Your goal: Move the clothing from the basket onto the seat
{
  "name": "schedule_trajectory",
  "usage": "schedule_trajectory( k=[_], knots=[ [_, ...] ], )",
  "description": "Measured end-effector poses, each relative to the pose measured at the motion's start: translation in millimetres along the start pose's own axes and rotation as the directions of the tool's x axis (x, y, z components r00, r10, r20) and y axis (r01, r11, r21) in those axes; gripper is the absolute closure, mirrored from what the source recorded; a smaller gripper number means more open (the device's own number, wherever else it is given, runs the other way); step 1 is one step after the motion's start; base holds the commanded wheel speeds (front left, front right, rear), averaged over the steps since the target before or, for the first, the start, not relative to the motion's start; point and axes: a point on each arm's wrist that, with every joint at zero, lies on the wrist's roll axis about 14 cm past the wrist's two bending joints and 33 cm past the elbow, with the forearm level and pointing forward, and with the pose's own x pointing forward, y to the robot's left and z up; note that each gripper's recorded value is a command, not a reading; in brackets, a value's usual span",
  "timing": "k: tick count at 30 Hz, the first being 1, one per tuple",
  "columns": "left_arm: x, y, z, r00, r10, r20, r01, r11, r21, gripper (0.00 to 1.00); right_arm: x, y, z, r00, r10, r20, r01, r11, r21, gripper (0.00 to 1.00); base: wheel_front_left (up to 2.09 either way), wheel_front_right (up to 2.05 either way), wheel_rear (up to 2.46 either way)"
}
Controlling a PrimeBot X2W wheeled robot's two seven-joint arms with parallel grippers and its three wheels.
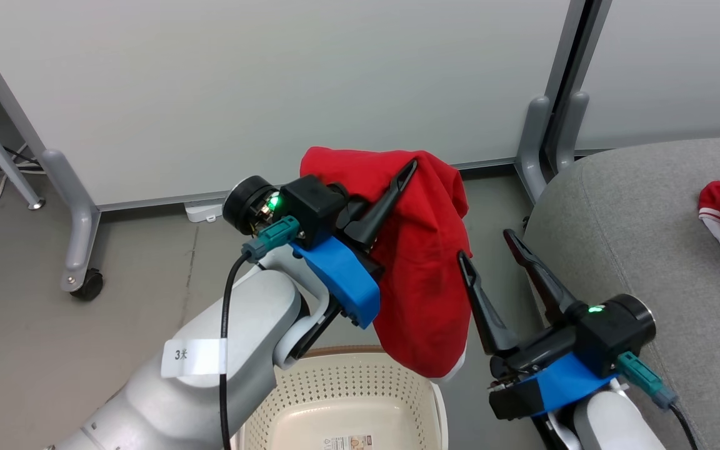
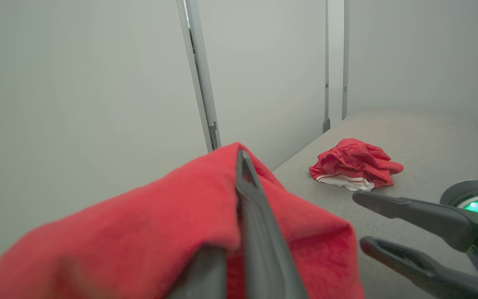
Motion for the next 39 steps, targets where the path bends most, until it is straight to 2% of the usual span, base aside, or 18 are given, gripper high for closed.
schedule_trajectory(
  k=[5,15,28,34,35,36,39],
  knots=[
    [0,0,-3,1.0,0.0,-0.006,0.0,1.0,-0.008,1.0,15,24,9,0.996,0.077,0.035,-0.078,0.997,0.015,0.0,0.0,0.0,0.0],
    [6,-3,-9,1.0,-0.011,-0.012,0.011,1.0,-0.02,1.0,35,43,6,0.989,0.144,0.037,-0.145,0.989,0.035,0.0,0.0,0.0,0.0],
    [13,-8,-14,0.999,-0.033,-0.008,0.032,0.999,-0.038,1.0,55,31,-37,0.984,0.148,-0.099,-0.149,0.989,-0.009,0.0,0.0,0.0,0.0],
    [14,-10,-15,0.999,-0.04,-0.011,0.04,0.998,-0.039,1.0,63,25,-41,0.984,0.136,-0.114,-0.138,0.99,-0.011,0.0,0.0,0.0,0.0],
    [14,-10,-15,0.999,-0.04,-0.012,0.04,0.998,-0.039,1.0,63,24,-43,0.984,0.132,-0.121,-0.135,0.991,-0.009,0.55,0.0,0.0,0.0],
    [14,-10,-16,0.999,-0.041,-0.012,0.04,0.998,-0.039,1.0,63,24,-45,0.983,0.132,-0.126,-0.134,0.991,-0.007,1.0,0.0,0.0,0.0],
    [14,-10,-16,0.999,-0.043,-0.013,0.043,0.998,-0.042,1.0,64,24,-45,0.983,0.134,-0.127,-0.136,0.991,-0.006,1.0,0.0,0.0,0.0]
  ],
)
